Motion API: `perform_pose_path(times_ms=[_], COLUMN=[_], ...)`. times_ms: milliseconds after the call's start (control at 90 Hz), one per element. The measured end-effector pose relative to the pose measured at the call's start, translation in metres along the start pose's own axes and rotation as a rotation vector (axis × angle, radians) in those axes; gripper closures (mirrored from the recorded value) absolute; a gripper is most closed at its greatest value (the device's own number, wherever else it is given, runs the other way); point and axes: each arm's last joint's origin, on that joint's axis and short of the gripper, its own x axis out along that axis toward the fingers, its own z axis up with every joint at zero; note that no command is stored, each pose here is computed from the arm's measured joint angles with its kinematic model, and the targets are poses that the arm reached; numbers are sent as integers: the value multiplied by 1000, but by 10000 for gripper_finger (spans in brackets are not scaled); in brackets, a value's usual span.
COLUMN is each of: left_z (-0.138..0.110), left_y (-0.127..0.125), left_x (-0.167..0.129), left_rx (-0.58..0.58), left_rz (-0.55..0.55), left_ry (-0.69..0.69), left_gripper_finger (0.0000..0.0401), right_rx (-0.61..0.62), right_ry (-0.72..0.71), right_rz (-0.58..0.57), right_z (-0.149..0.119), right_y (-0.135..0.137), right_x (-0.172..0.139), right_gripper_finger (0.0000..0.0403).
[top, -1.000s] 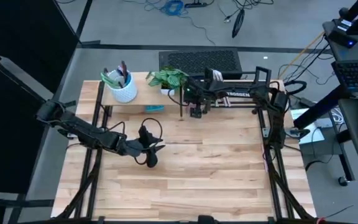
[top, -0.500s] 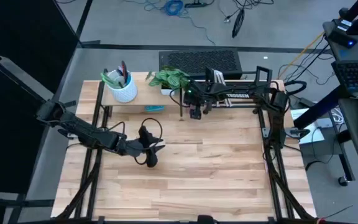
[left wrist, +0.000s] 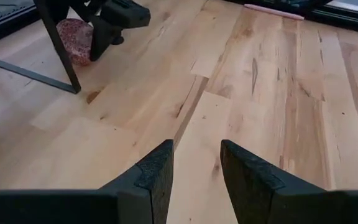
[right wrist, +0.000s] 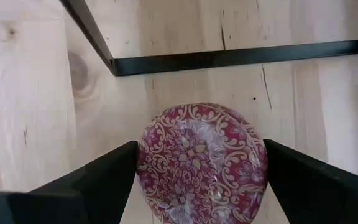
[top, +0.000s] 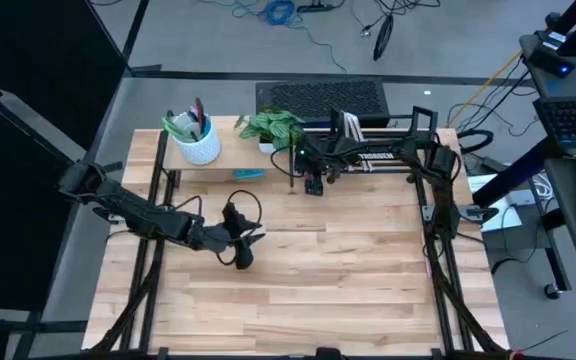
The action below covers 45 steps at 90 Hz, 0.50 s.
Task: Stock shelves
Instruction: Put the red scented candle under the shelf
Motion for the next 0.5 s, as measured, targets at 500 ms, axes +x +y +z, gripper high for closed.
perform_pose_path(times_ms=[500], left_z=[0], left_y=[-1], left_x=[0], left_rx=[0], left_rz=[-3], left_ry=[-1], left_gripper_finger=[281], right_rx=[-33], right_ry=[55], right_rz=[57], right_z=[0], right_y=[24], right_x=[15], right_gripper_finger=[126])
